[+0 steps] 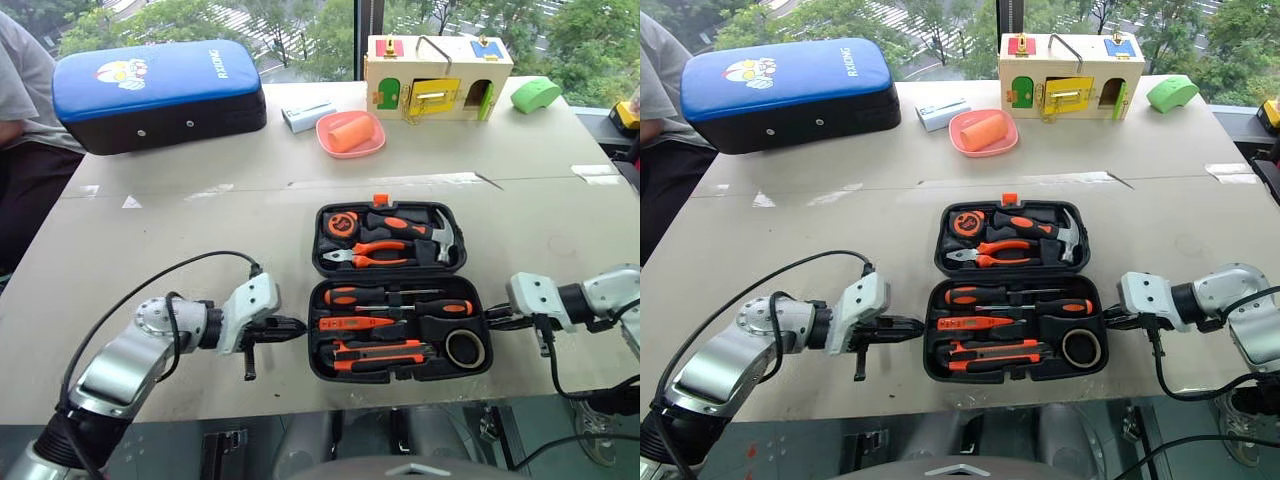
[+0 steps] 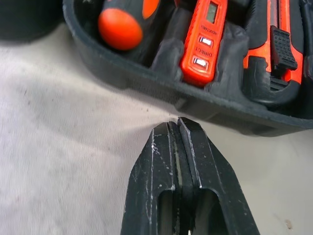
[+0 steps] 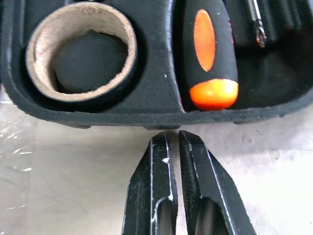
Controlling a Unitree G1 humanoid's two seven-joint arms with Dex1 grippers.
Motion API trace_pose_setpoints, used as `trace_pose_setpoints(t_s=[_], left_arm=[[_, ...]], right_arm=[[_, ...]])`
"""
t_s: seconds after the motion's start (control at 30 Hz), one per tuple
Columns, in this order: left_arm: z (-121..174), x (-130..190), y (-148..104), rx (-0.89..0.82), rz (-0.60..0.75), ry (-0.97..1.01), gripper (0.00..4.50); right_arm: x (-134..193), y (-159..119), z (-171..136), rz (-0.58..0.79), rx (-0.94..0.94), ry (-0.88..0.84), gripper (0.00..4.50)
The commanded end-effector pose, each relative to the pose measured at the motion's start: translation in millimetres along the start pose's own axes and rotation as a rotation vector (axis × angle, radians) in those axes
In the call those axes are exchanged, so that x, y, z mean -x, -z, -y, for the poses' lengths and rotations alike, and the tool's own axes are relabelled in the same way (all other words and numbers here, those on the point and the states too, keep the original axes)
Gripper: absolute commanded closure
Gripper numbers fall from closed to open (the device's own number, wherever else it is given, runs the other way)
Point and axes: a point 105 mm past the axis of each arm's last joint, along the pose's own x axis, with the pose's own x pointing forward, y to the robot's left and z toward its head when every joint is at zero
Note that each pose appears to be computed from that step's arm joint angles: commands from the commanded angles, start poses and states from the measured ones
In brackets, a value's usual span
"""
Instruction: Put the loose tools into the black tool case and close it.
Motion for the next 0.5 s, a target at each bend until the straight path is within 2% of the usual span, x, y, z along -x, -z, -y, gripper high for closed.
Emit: trace_pose_setpoints(t_s=[0.03,0.07,0.13,0.17,0.27,0.37,0.5], left_arm=[[-16.5,29.3,9.0,0.144,-0.002,-0.124,3.54],[-21.0,37.5,9.3,0.193,0.012,-0.156,2.89],[-34.7,52.4,-0.4,0.335,0.091,-0.211,2.07],[-38.2,55.5,-5.1,0.375,0.118,-0.218,1.42],[-50.2,51.6,-25.2,0.498,0.199,-0.220,0.04],[-62.8,31.2,-52.2,0.632,0.260,-0.187,0.00],[-74.6,8.1,-66.8,0.707,0.247,-0.213,0.00]], right_arm=[[35.9,0.9,9.3,-0.005,-0.119,0.090,3.70],[43.0,-1.1,11.3,0.024,-0.174,0.108,3.05],[56.2,-8.4,28.5,0.116,-0.336,0.194,2.21],[59.2,-11.0,33.6,0.144,-0.385,0.215,1.59],[57.6,-16.3,50.4,0.202,-0.512,0.272,0.15],[46.2,-21.3,78.6,0.266,-0.703,0.359,0.06],[32.3,-30.7,99.4,0.315,-0.845,0.394,0.06]])
